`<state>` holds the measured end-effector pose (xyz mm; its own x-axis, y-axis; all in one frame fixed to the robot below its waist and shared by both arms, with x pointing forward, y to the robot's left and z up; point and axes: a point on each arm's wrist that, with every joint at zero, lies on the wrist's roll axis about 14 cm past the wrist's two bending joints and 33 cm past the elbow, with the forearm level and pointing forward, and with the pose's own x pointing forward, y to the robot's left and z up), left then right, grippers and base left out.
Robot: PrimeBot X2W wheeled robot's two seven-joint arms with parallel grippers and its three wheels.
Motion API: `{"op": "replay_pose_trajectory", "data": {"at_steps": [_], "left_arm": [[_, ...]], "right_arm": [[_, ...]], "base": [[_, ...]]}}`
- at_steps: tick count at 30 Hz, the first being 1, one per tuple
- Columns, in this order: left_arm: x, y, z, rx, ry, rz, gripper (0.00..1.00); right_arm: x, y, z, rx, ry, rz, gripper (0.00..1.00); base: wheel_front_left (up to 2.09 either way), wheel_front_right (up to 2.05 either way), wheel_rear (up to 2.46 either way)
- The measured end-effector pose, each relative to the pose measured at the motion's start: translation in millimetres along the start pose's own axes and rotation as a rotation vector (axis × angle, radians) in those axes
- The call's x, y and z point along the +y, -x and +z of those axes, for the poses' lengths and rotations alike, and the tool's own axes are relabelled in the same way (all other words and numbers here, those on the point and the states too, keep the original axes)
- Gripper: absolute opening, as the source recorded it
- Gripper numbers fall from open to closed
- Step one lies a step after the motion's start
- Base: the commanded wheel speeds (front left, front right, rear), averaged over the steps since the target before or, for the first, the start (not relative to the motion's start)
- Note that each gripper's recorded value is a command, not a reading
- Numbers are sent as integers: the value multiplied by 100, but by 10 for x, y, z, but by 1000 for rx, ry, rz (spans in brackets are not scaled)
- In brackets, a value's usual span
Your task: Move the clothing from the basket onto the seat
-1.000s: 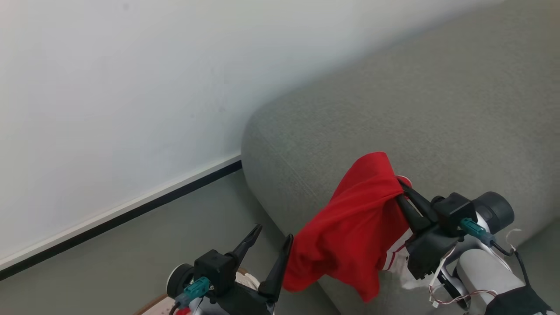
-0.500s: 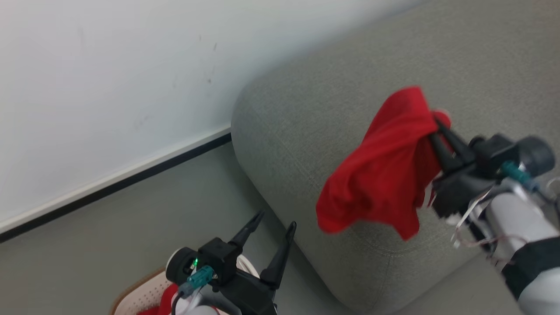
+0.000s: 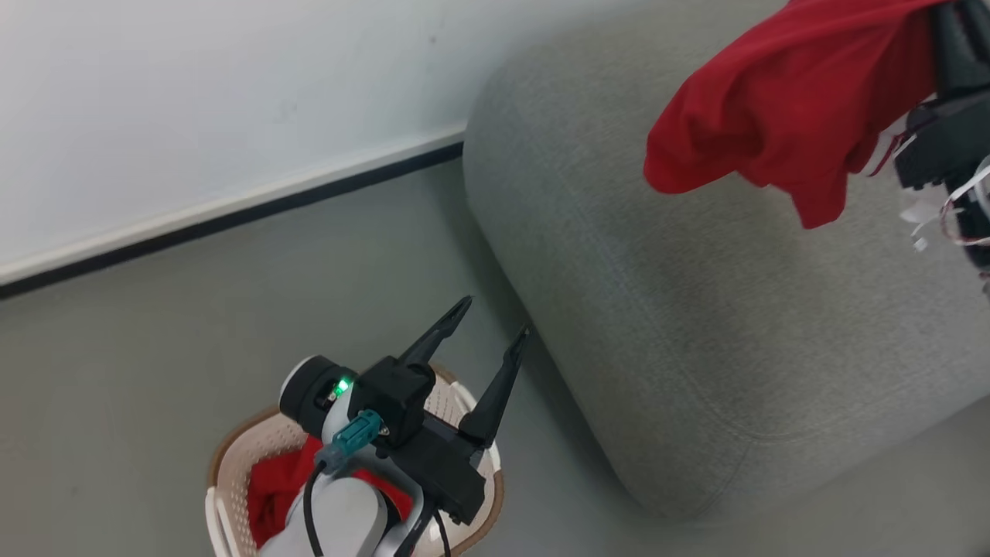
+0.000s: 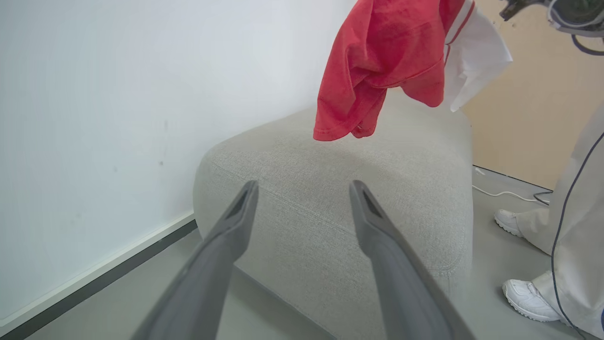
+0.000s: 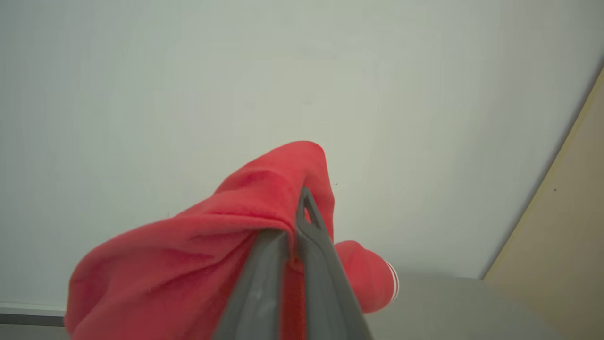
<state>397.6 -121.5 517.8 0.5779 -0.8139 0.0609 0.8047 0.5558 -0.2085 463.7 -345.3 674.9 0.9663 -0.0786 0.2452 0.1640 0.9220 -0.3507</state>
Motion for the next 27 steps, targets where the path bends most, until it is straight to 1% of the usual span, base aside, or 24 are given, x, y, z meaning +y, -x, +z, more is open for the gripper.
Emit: {"op": "replay_pose_trajectory", "data": {"at_steps": [2,8,9,16,22,27], "left_arm": [[97,13,-3,-2,-20,12,100],[373,44,0,-24,-21,54,100],[373,44,0,-24,-21,54,100],[667,34,-21,-42,-26,88,100],[837,-46,13,-78,-41,93,100],[977,-78,-44,-87,-35,106,100]], "right_arm": [[19,-128,-45,7,-7,1,0],[25,-538,-134,17,-1,-7,0],[25,-538,-134,17,-1,-7,0],[46,-967,-303,35,7,-24,0],[39,-1143,-720,115,39,-36,0],[226,-1241,-1139,189,50,-14,0]], "base": [[0,0,0],[0,0,0],[0,0,0],[0,0,0],[0,0,0],[0,0,0]]}}
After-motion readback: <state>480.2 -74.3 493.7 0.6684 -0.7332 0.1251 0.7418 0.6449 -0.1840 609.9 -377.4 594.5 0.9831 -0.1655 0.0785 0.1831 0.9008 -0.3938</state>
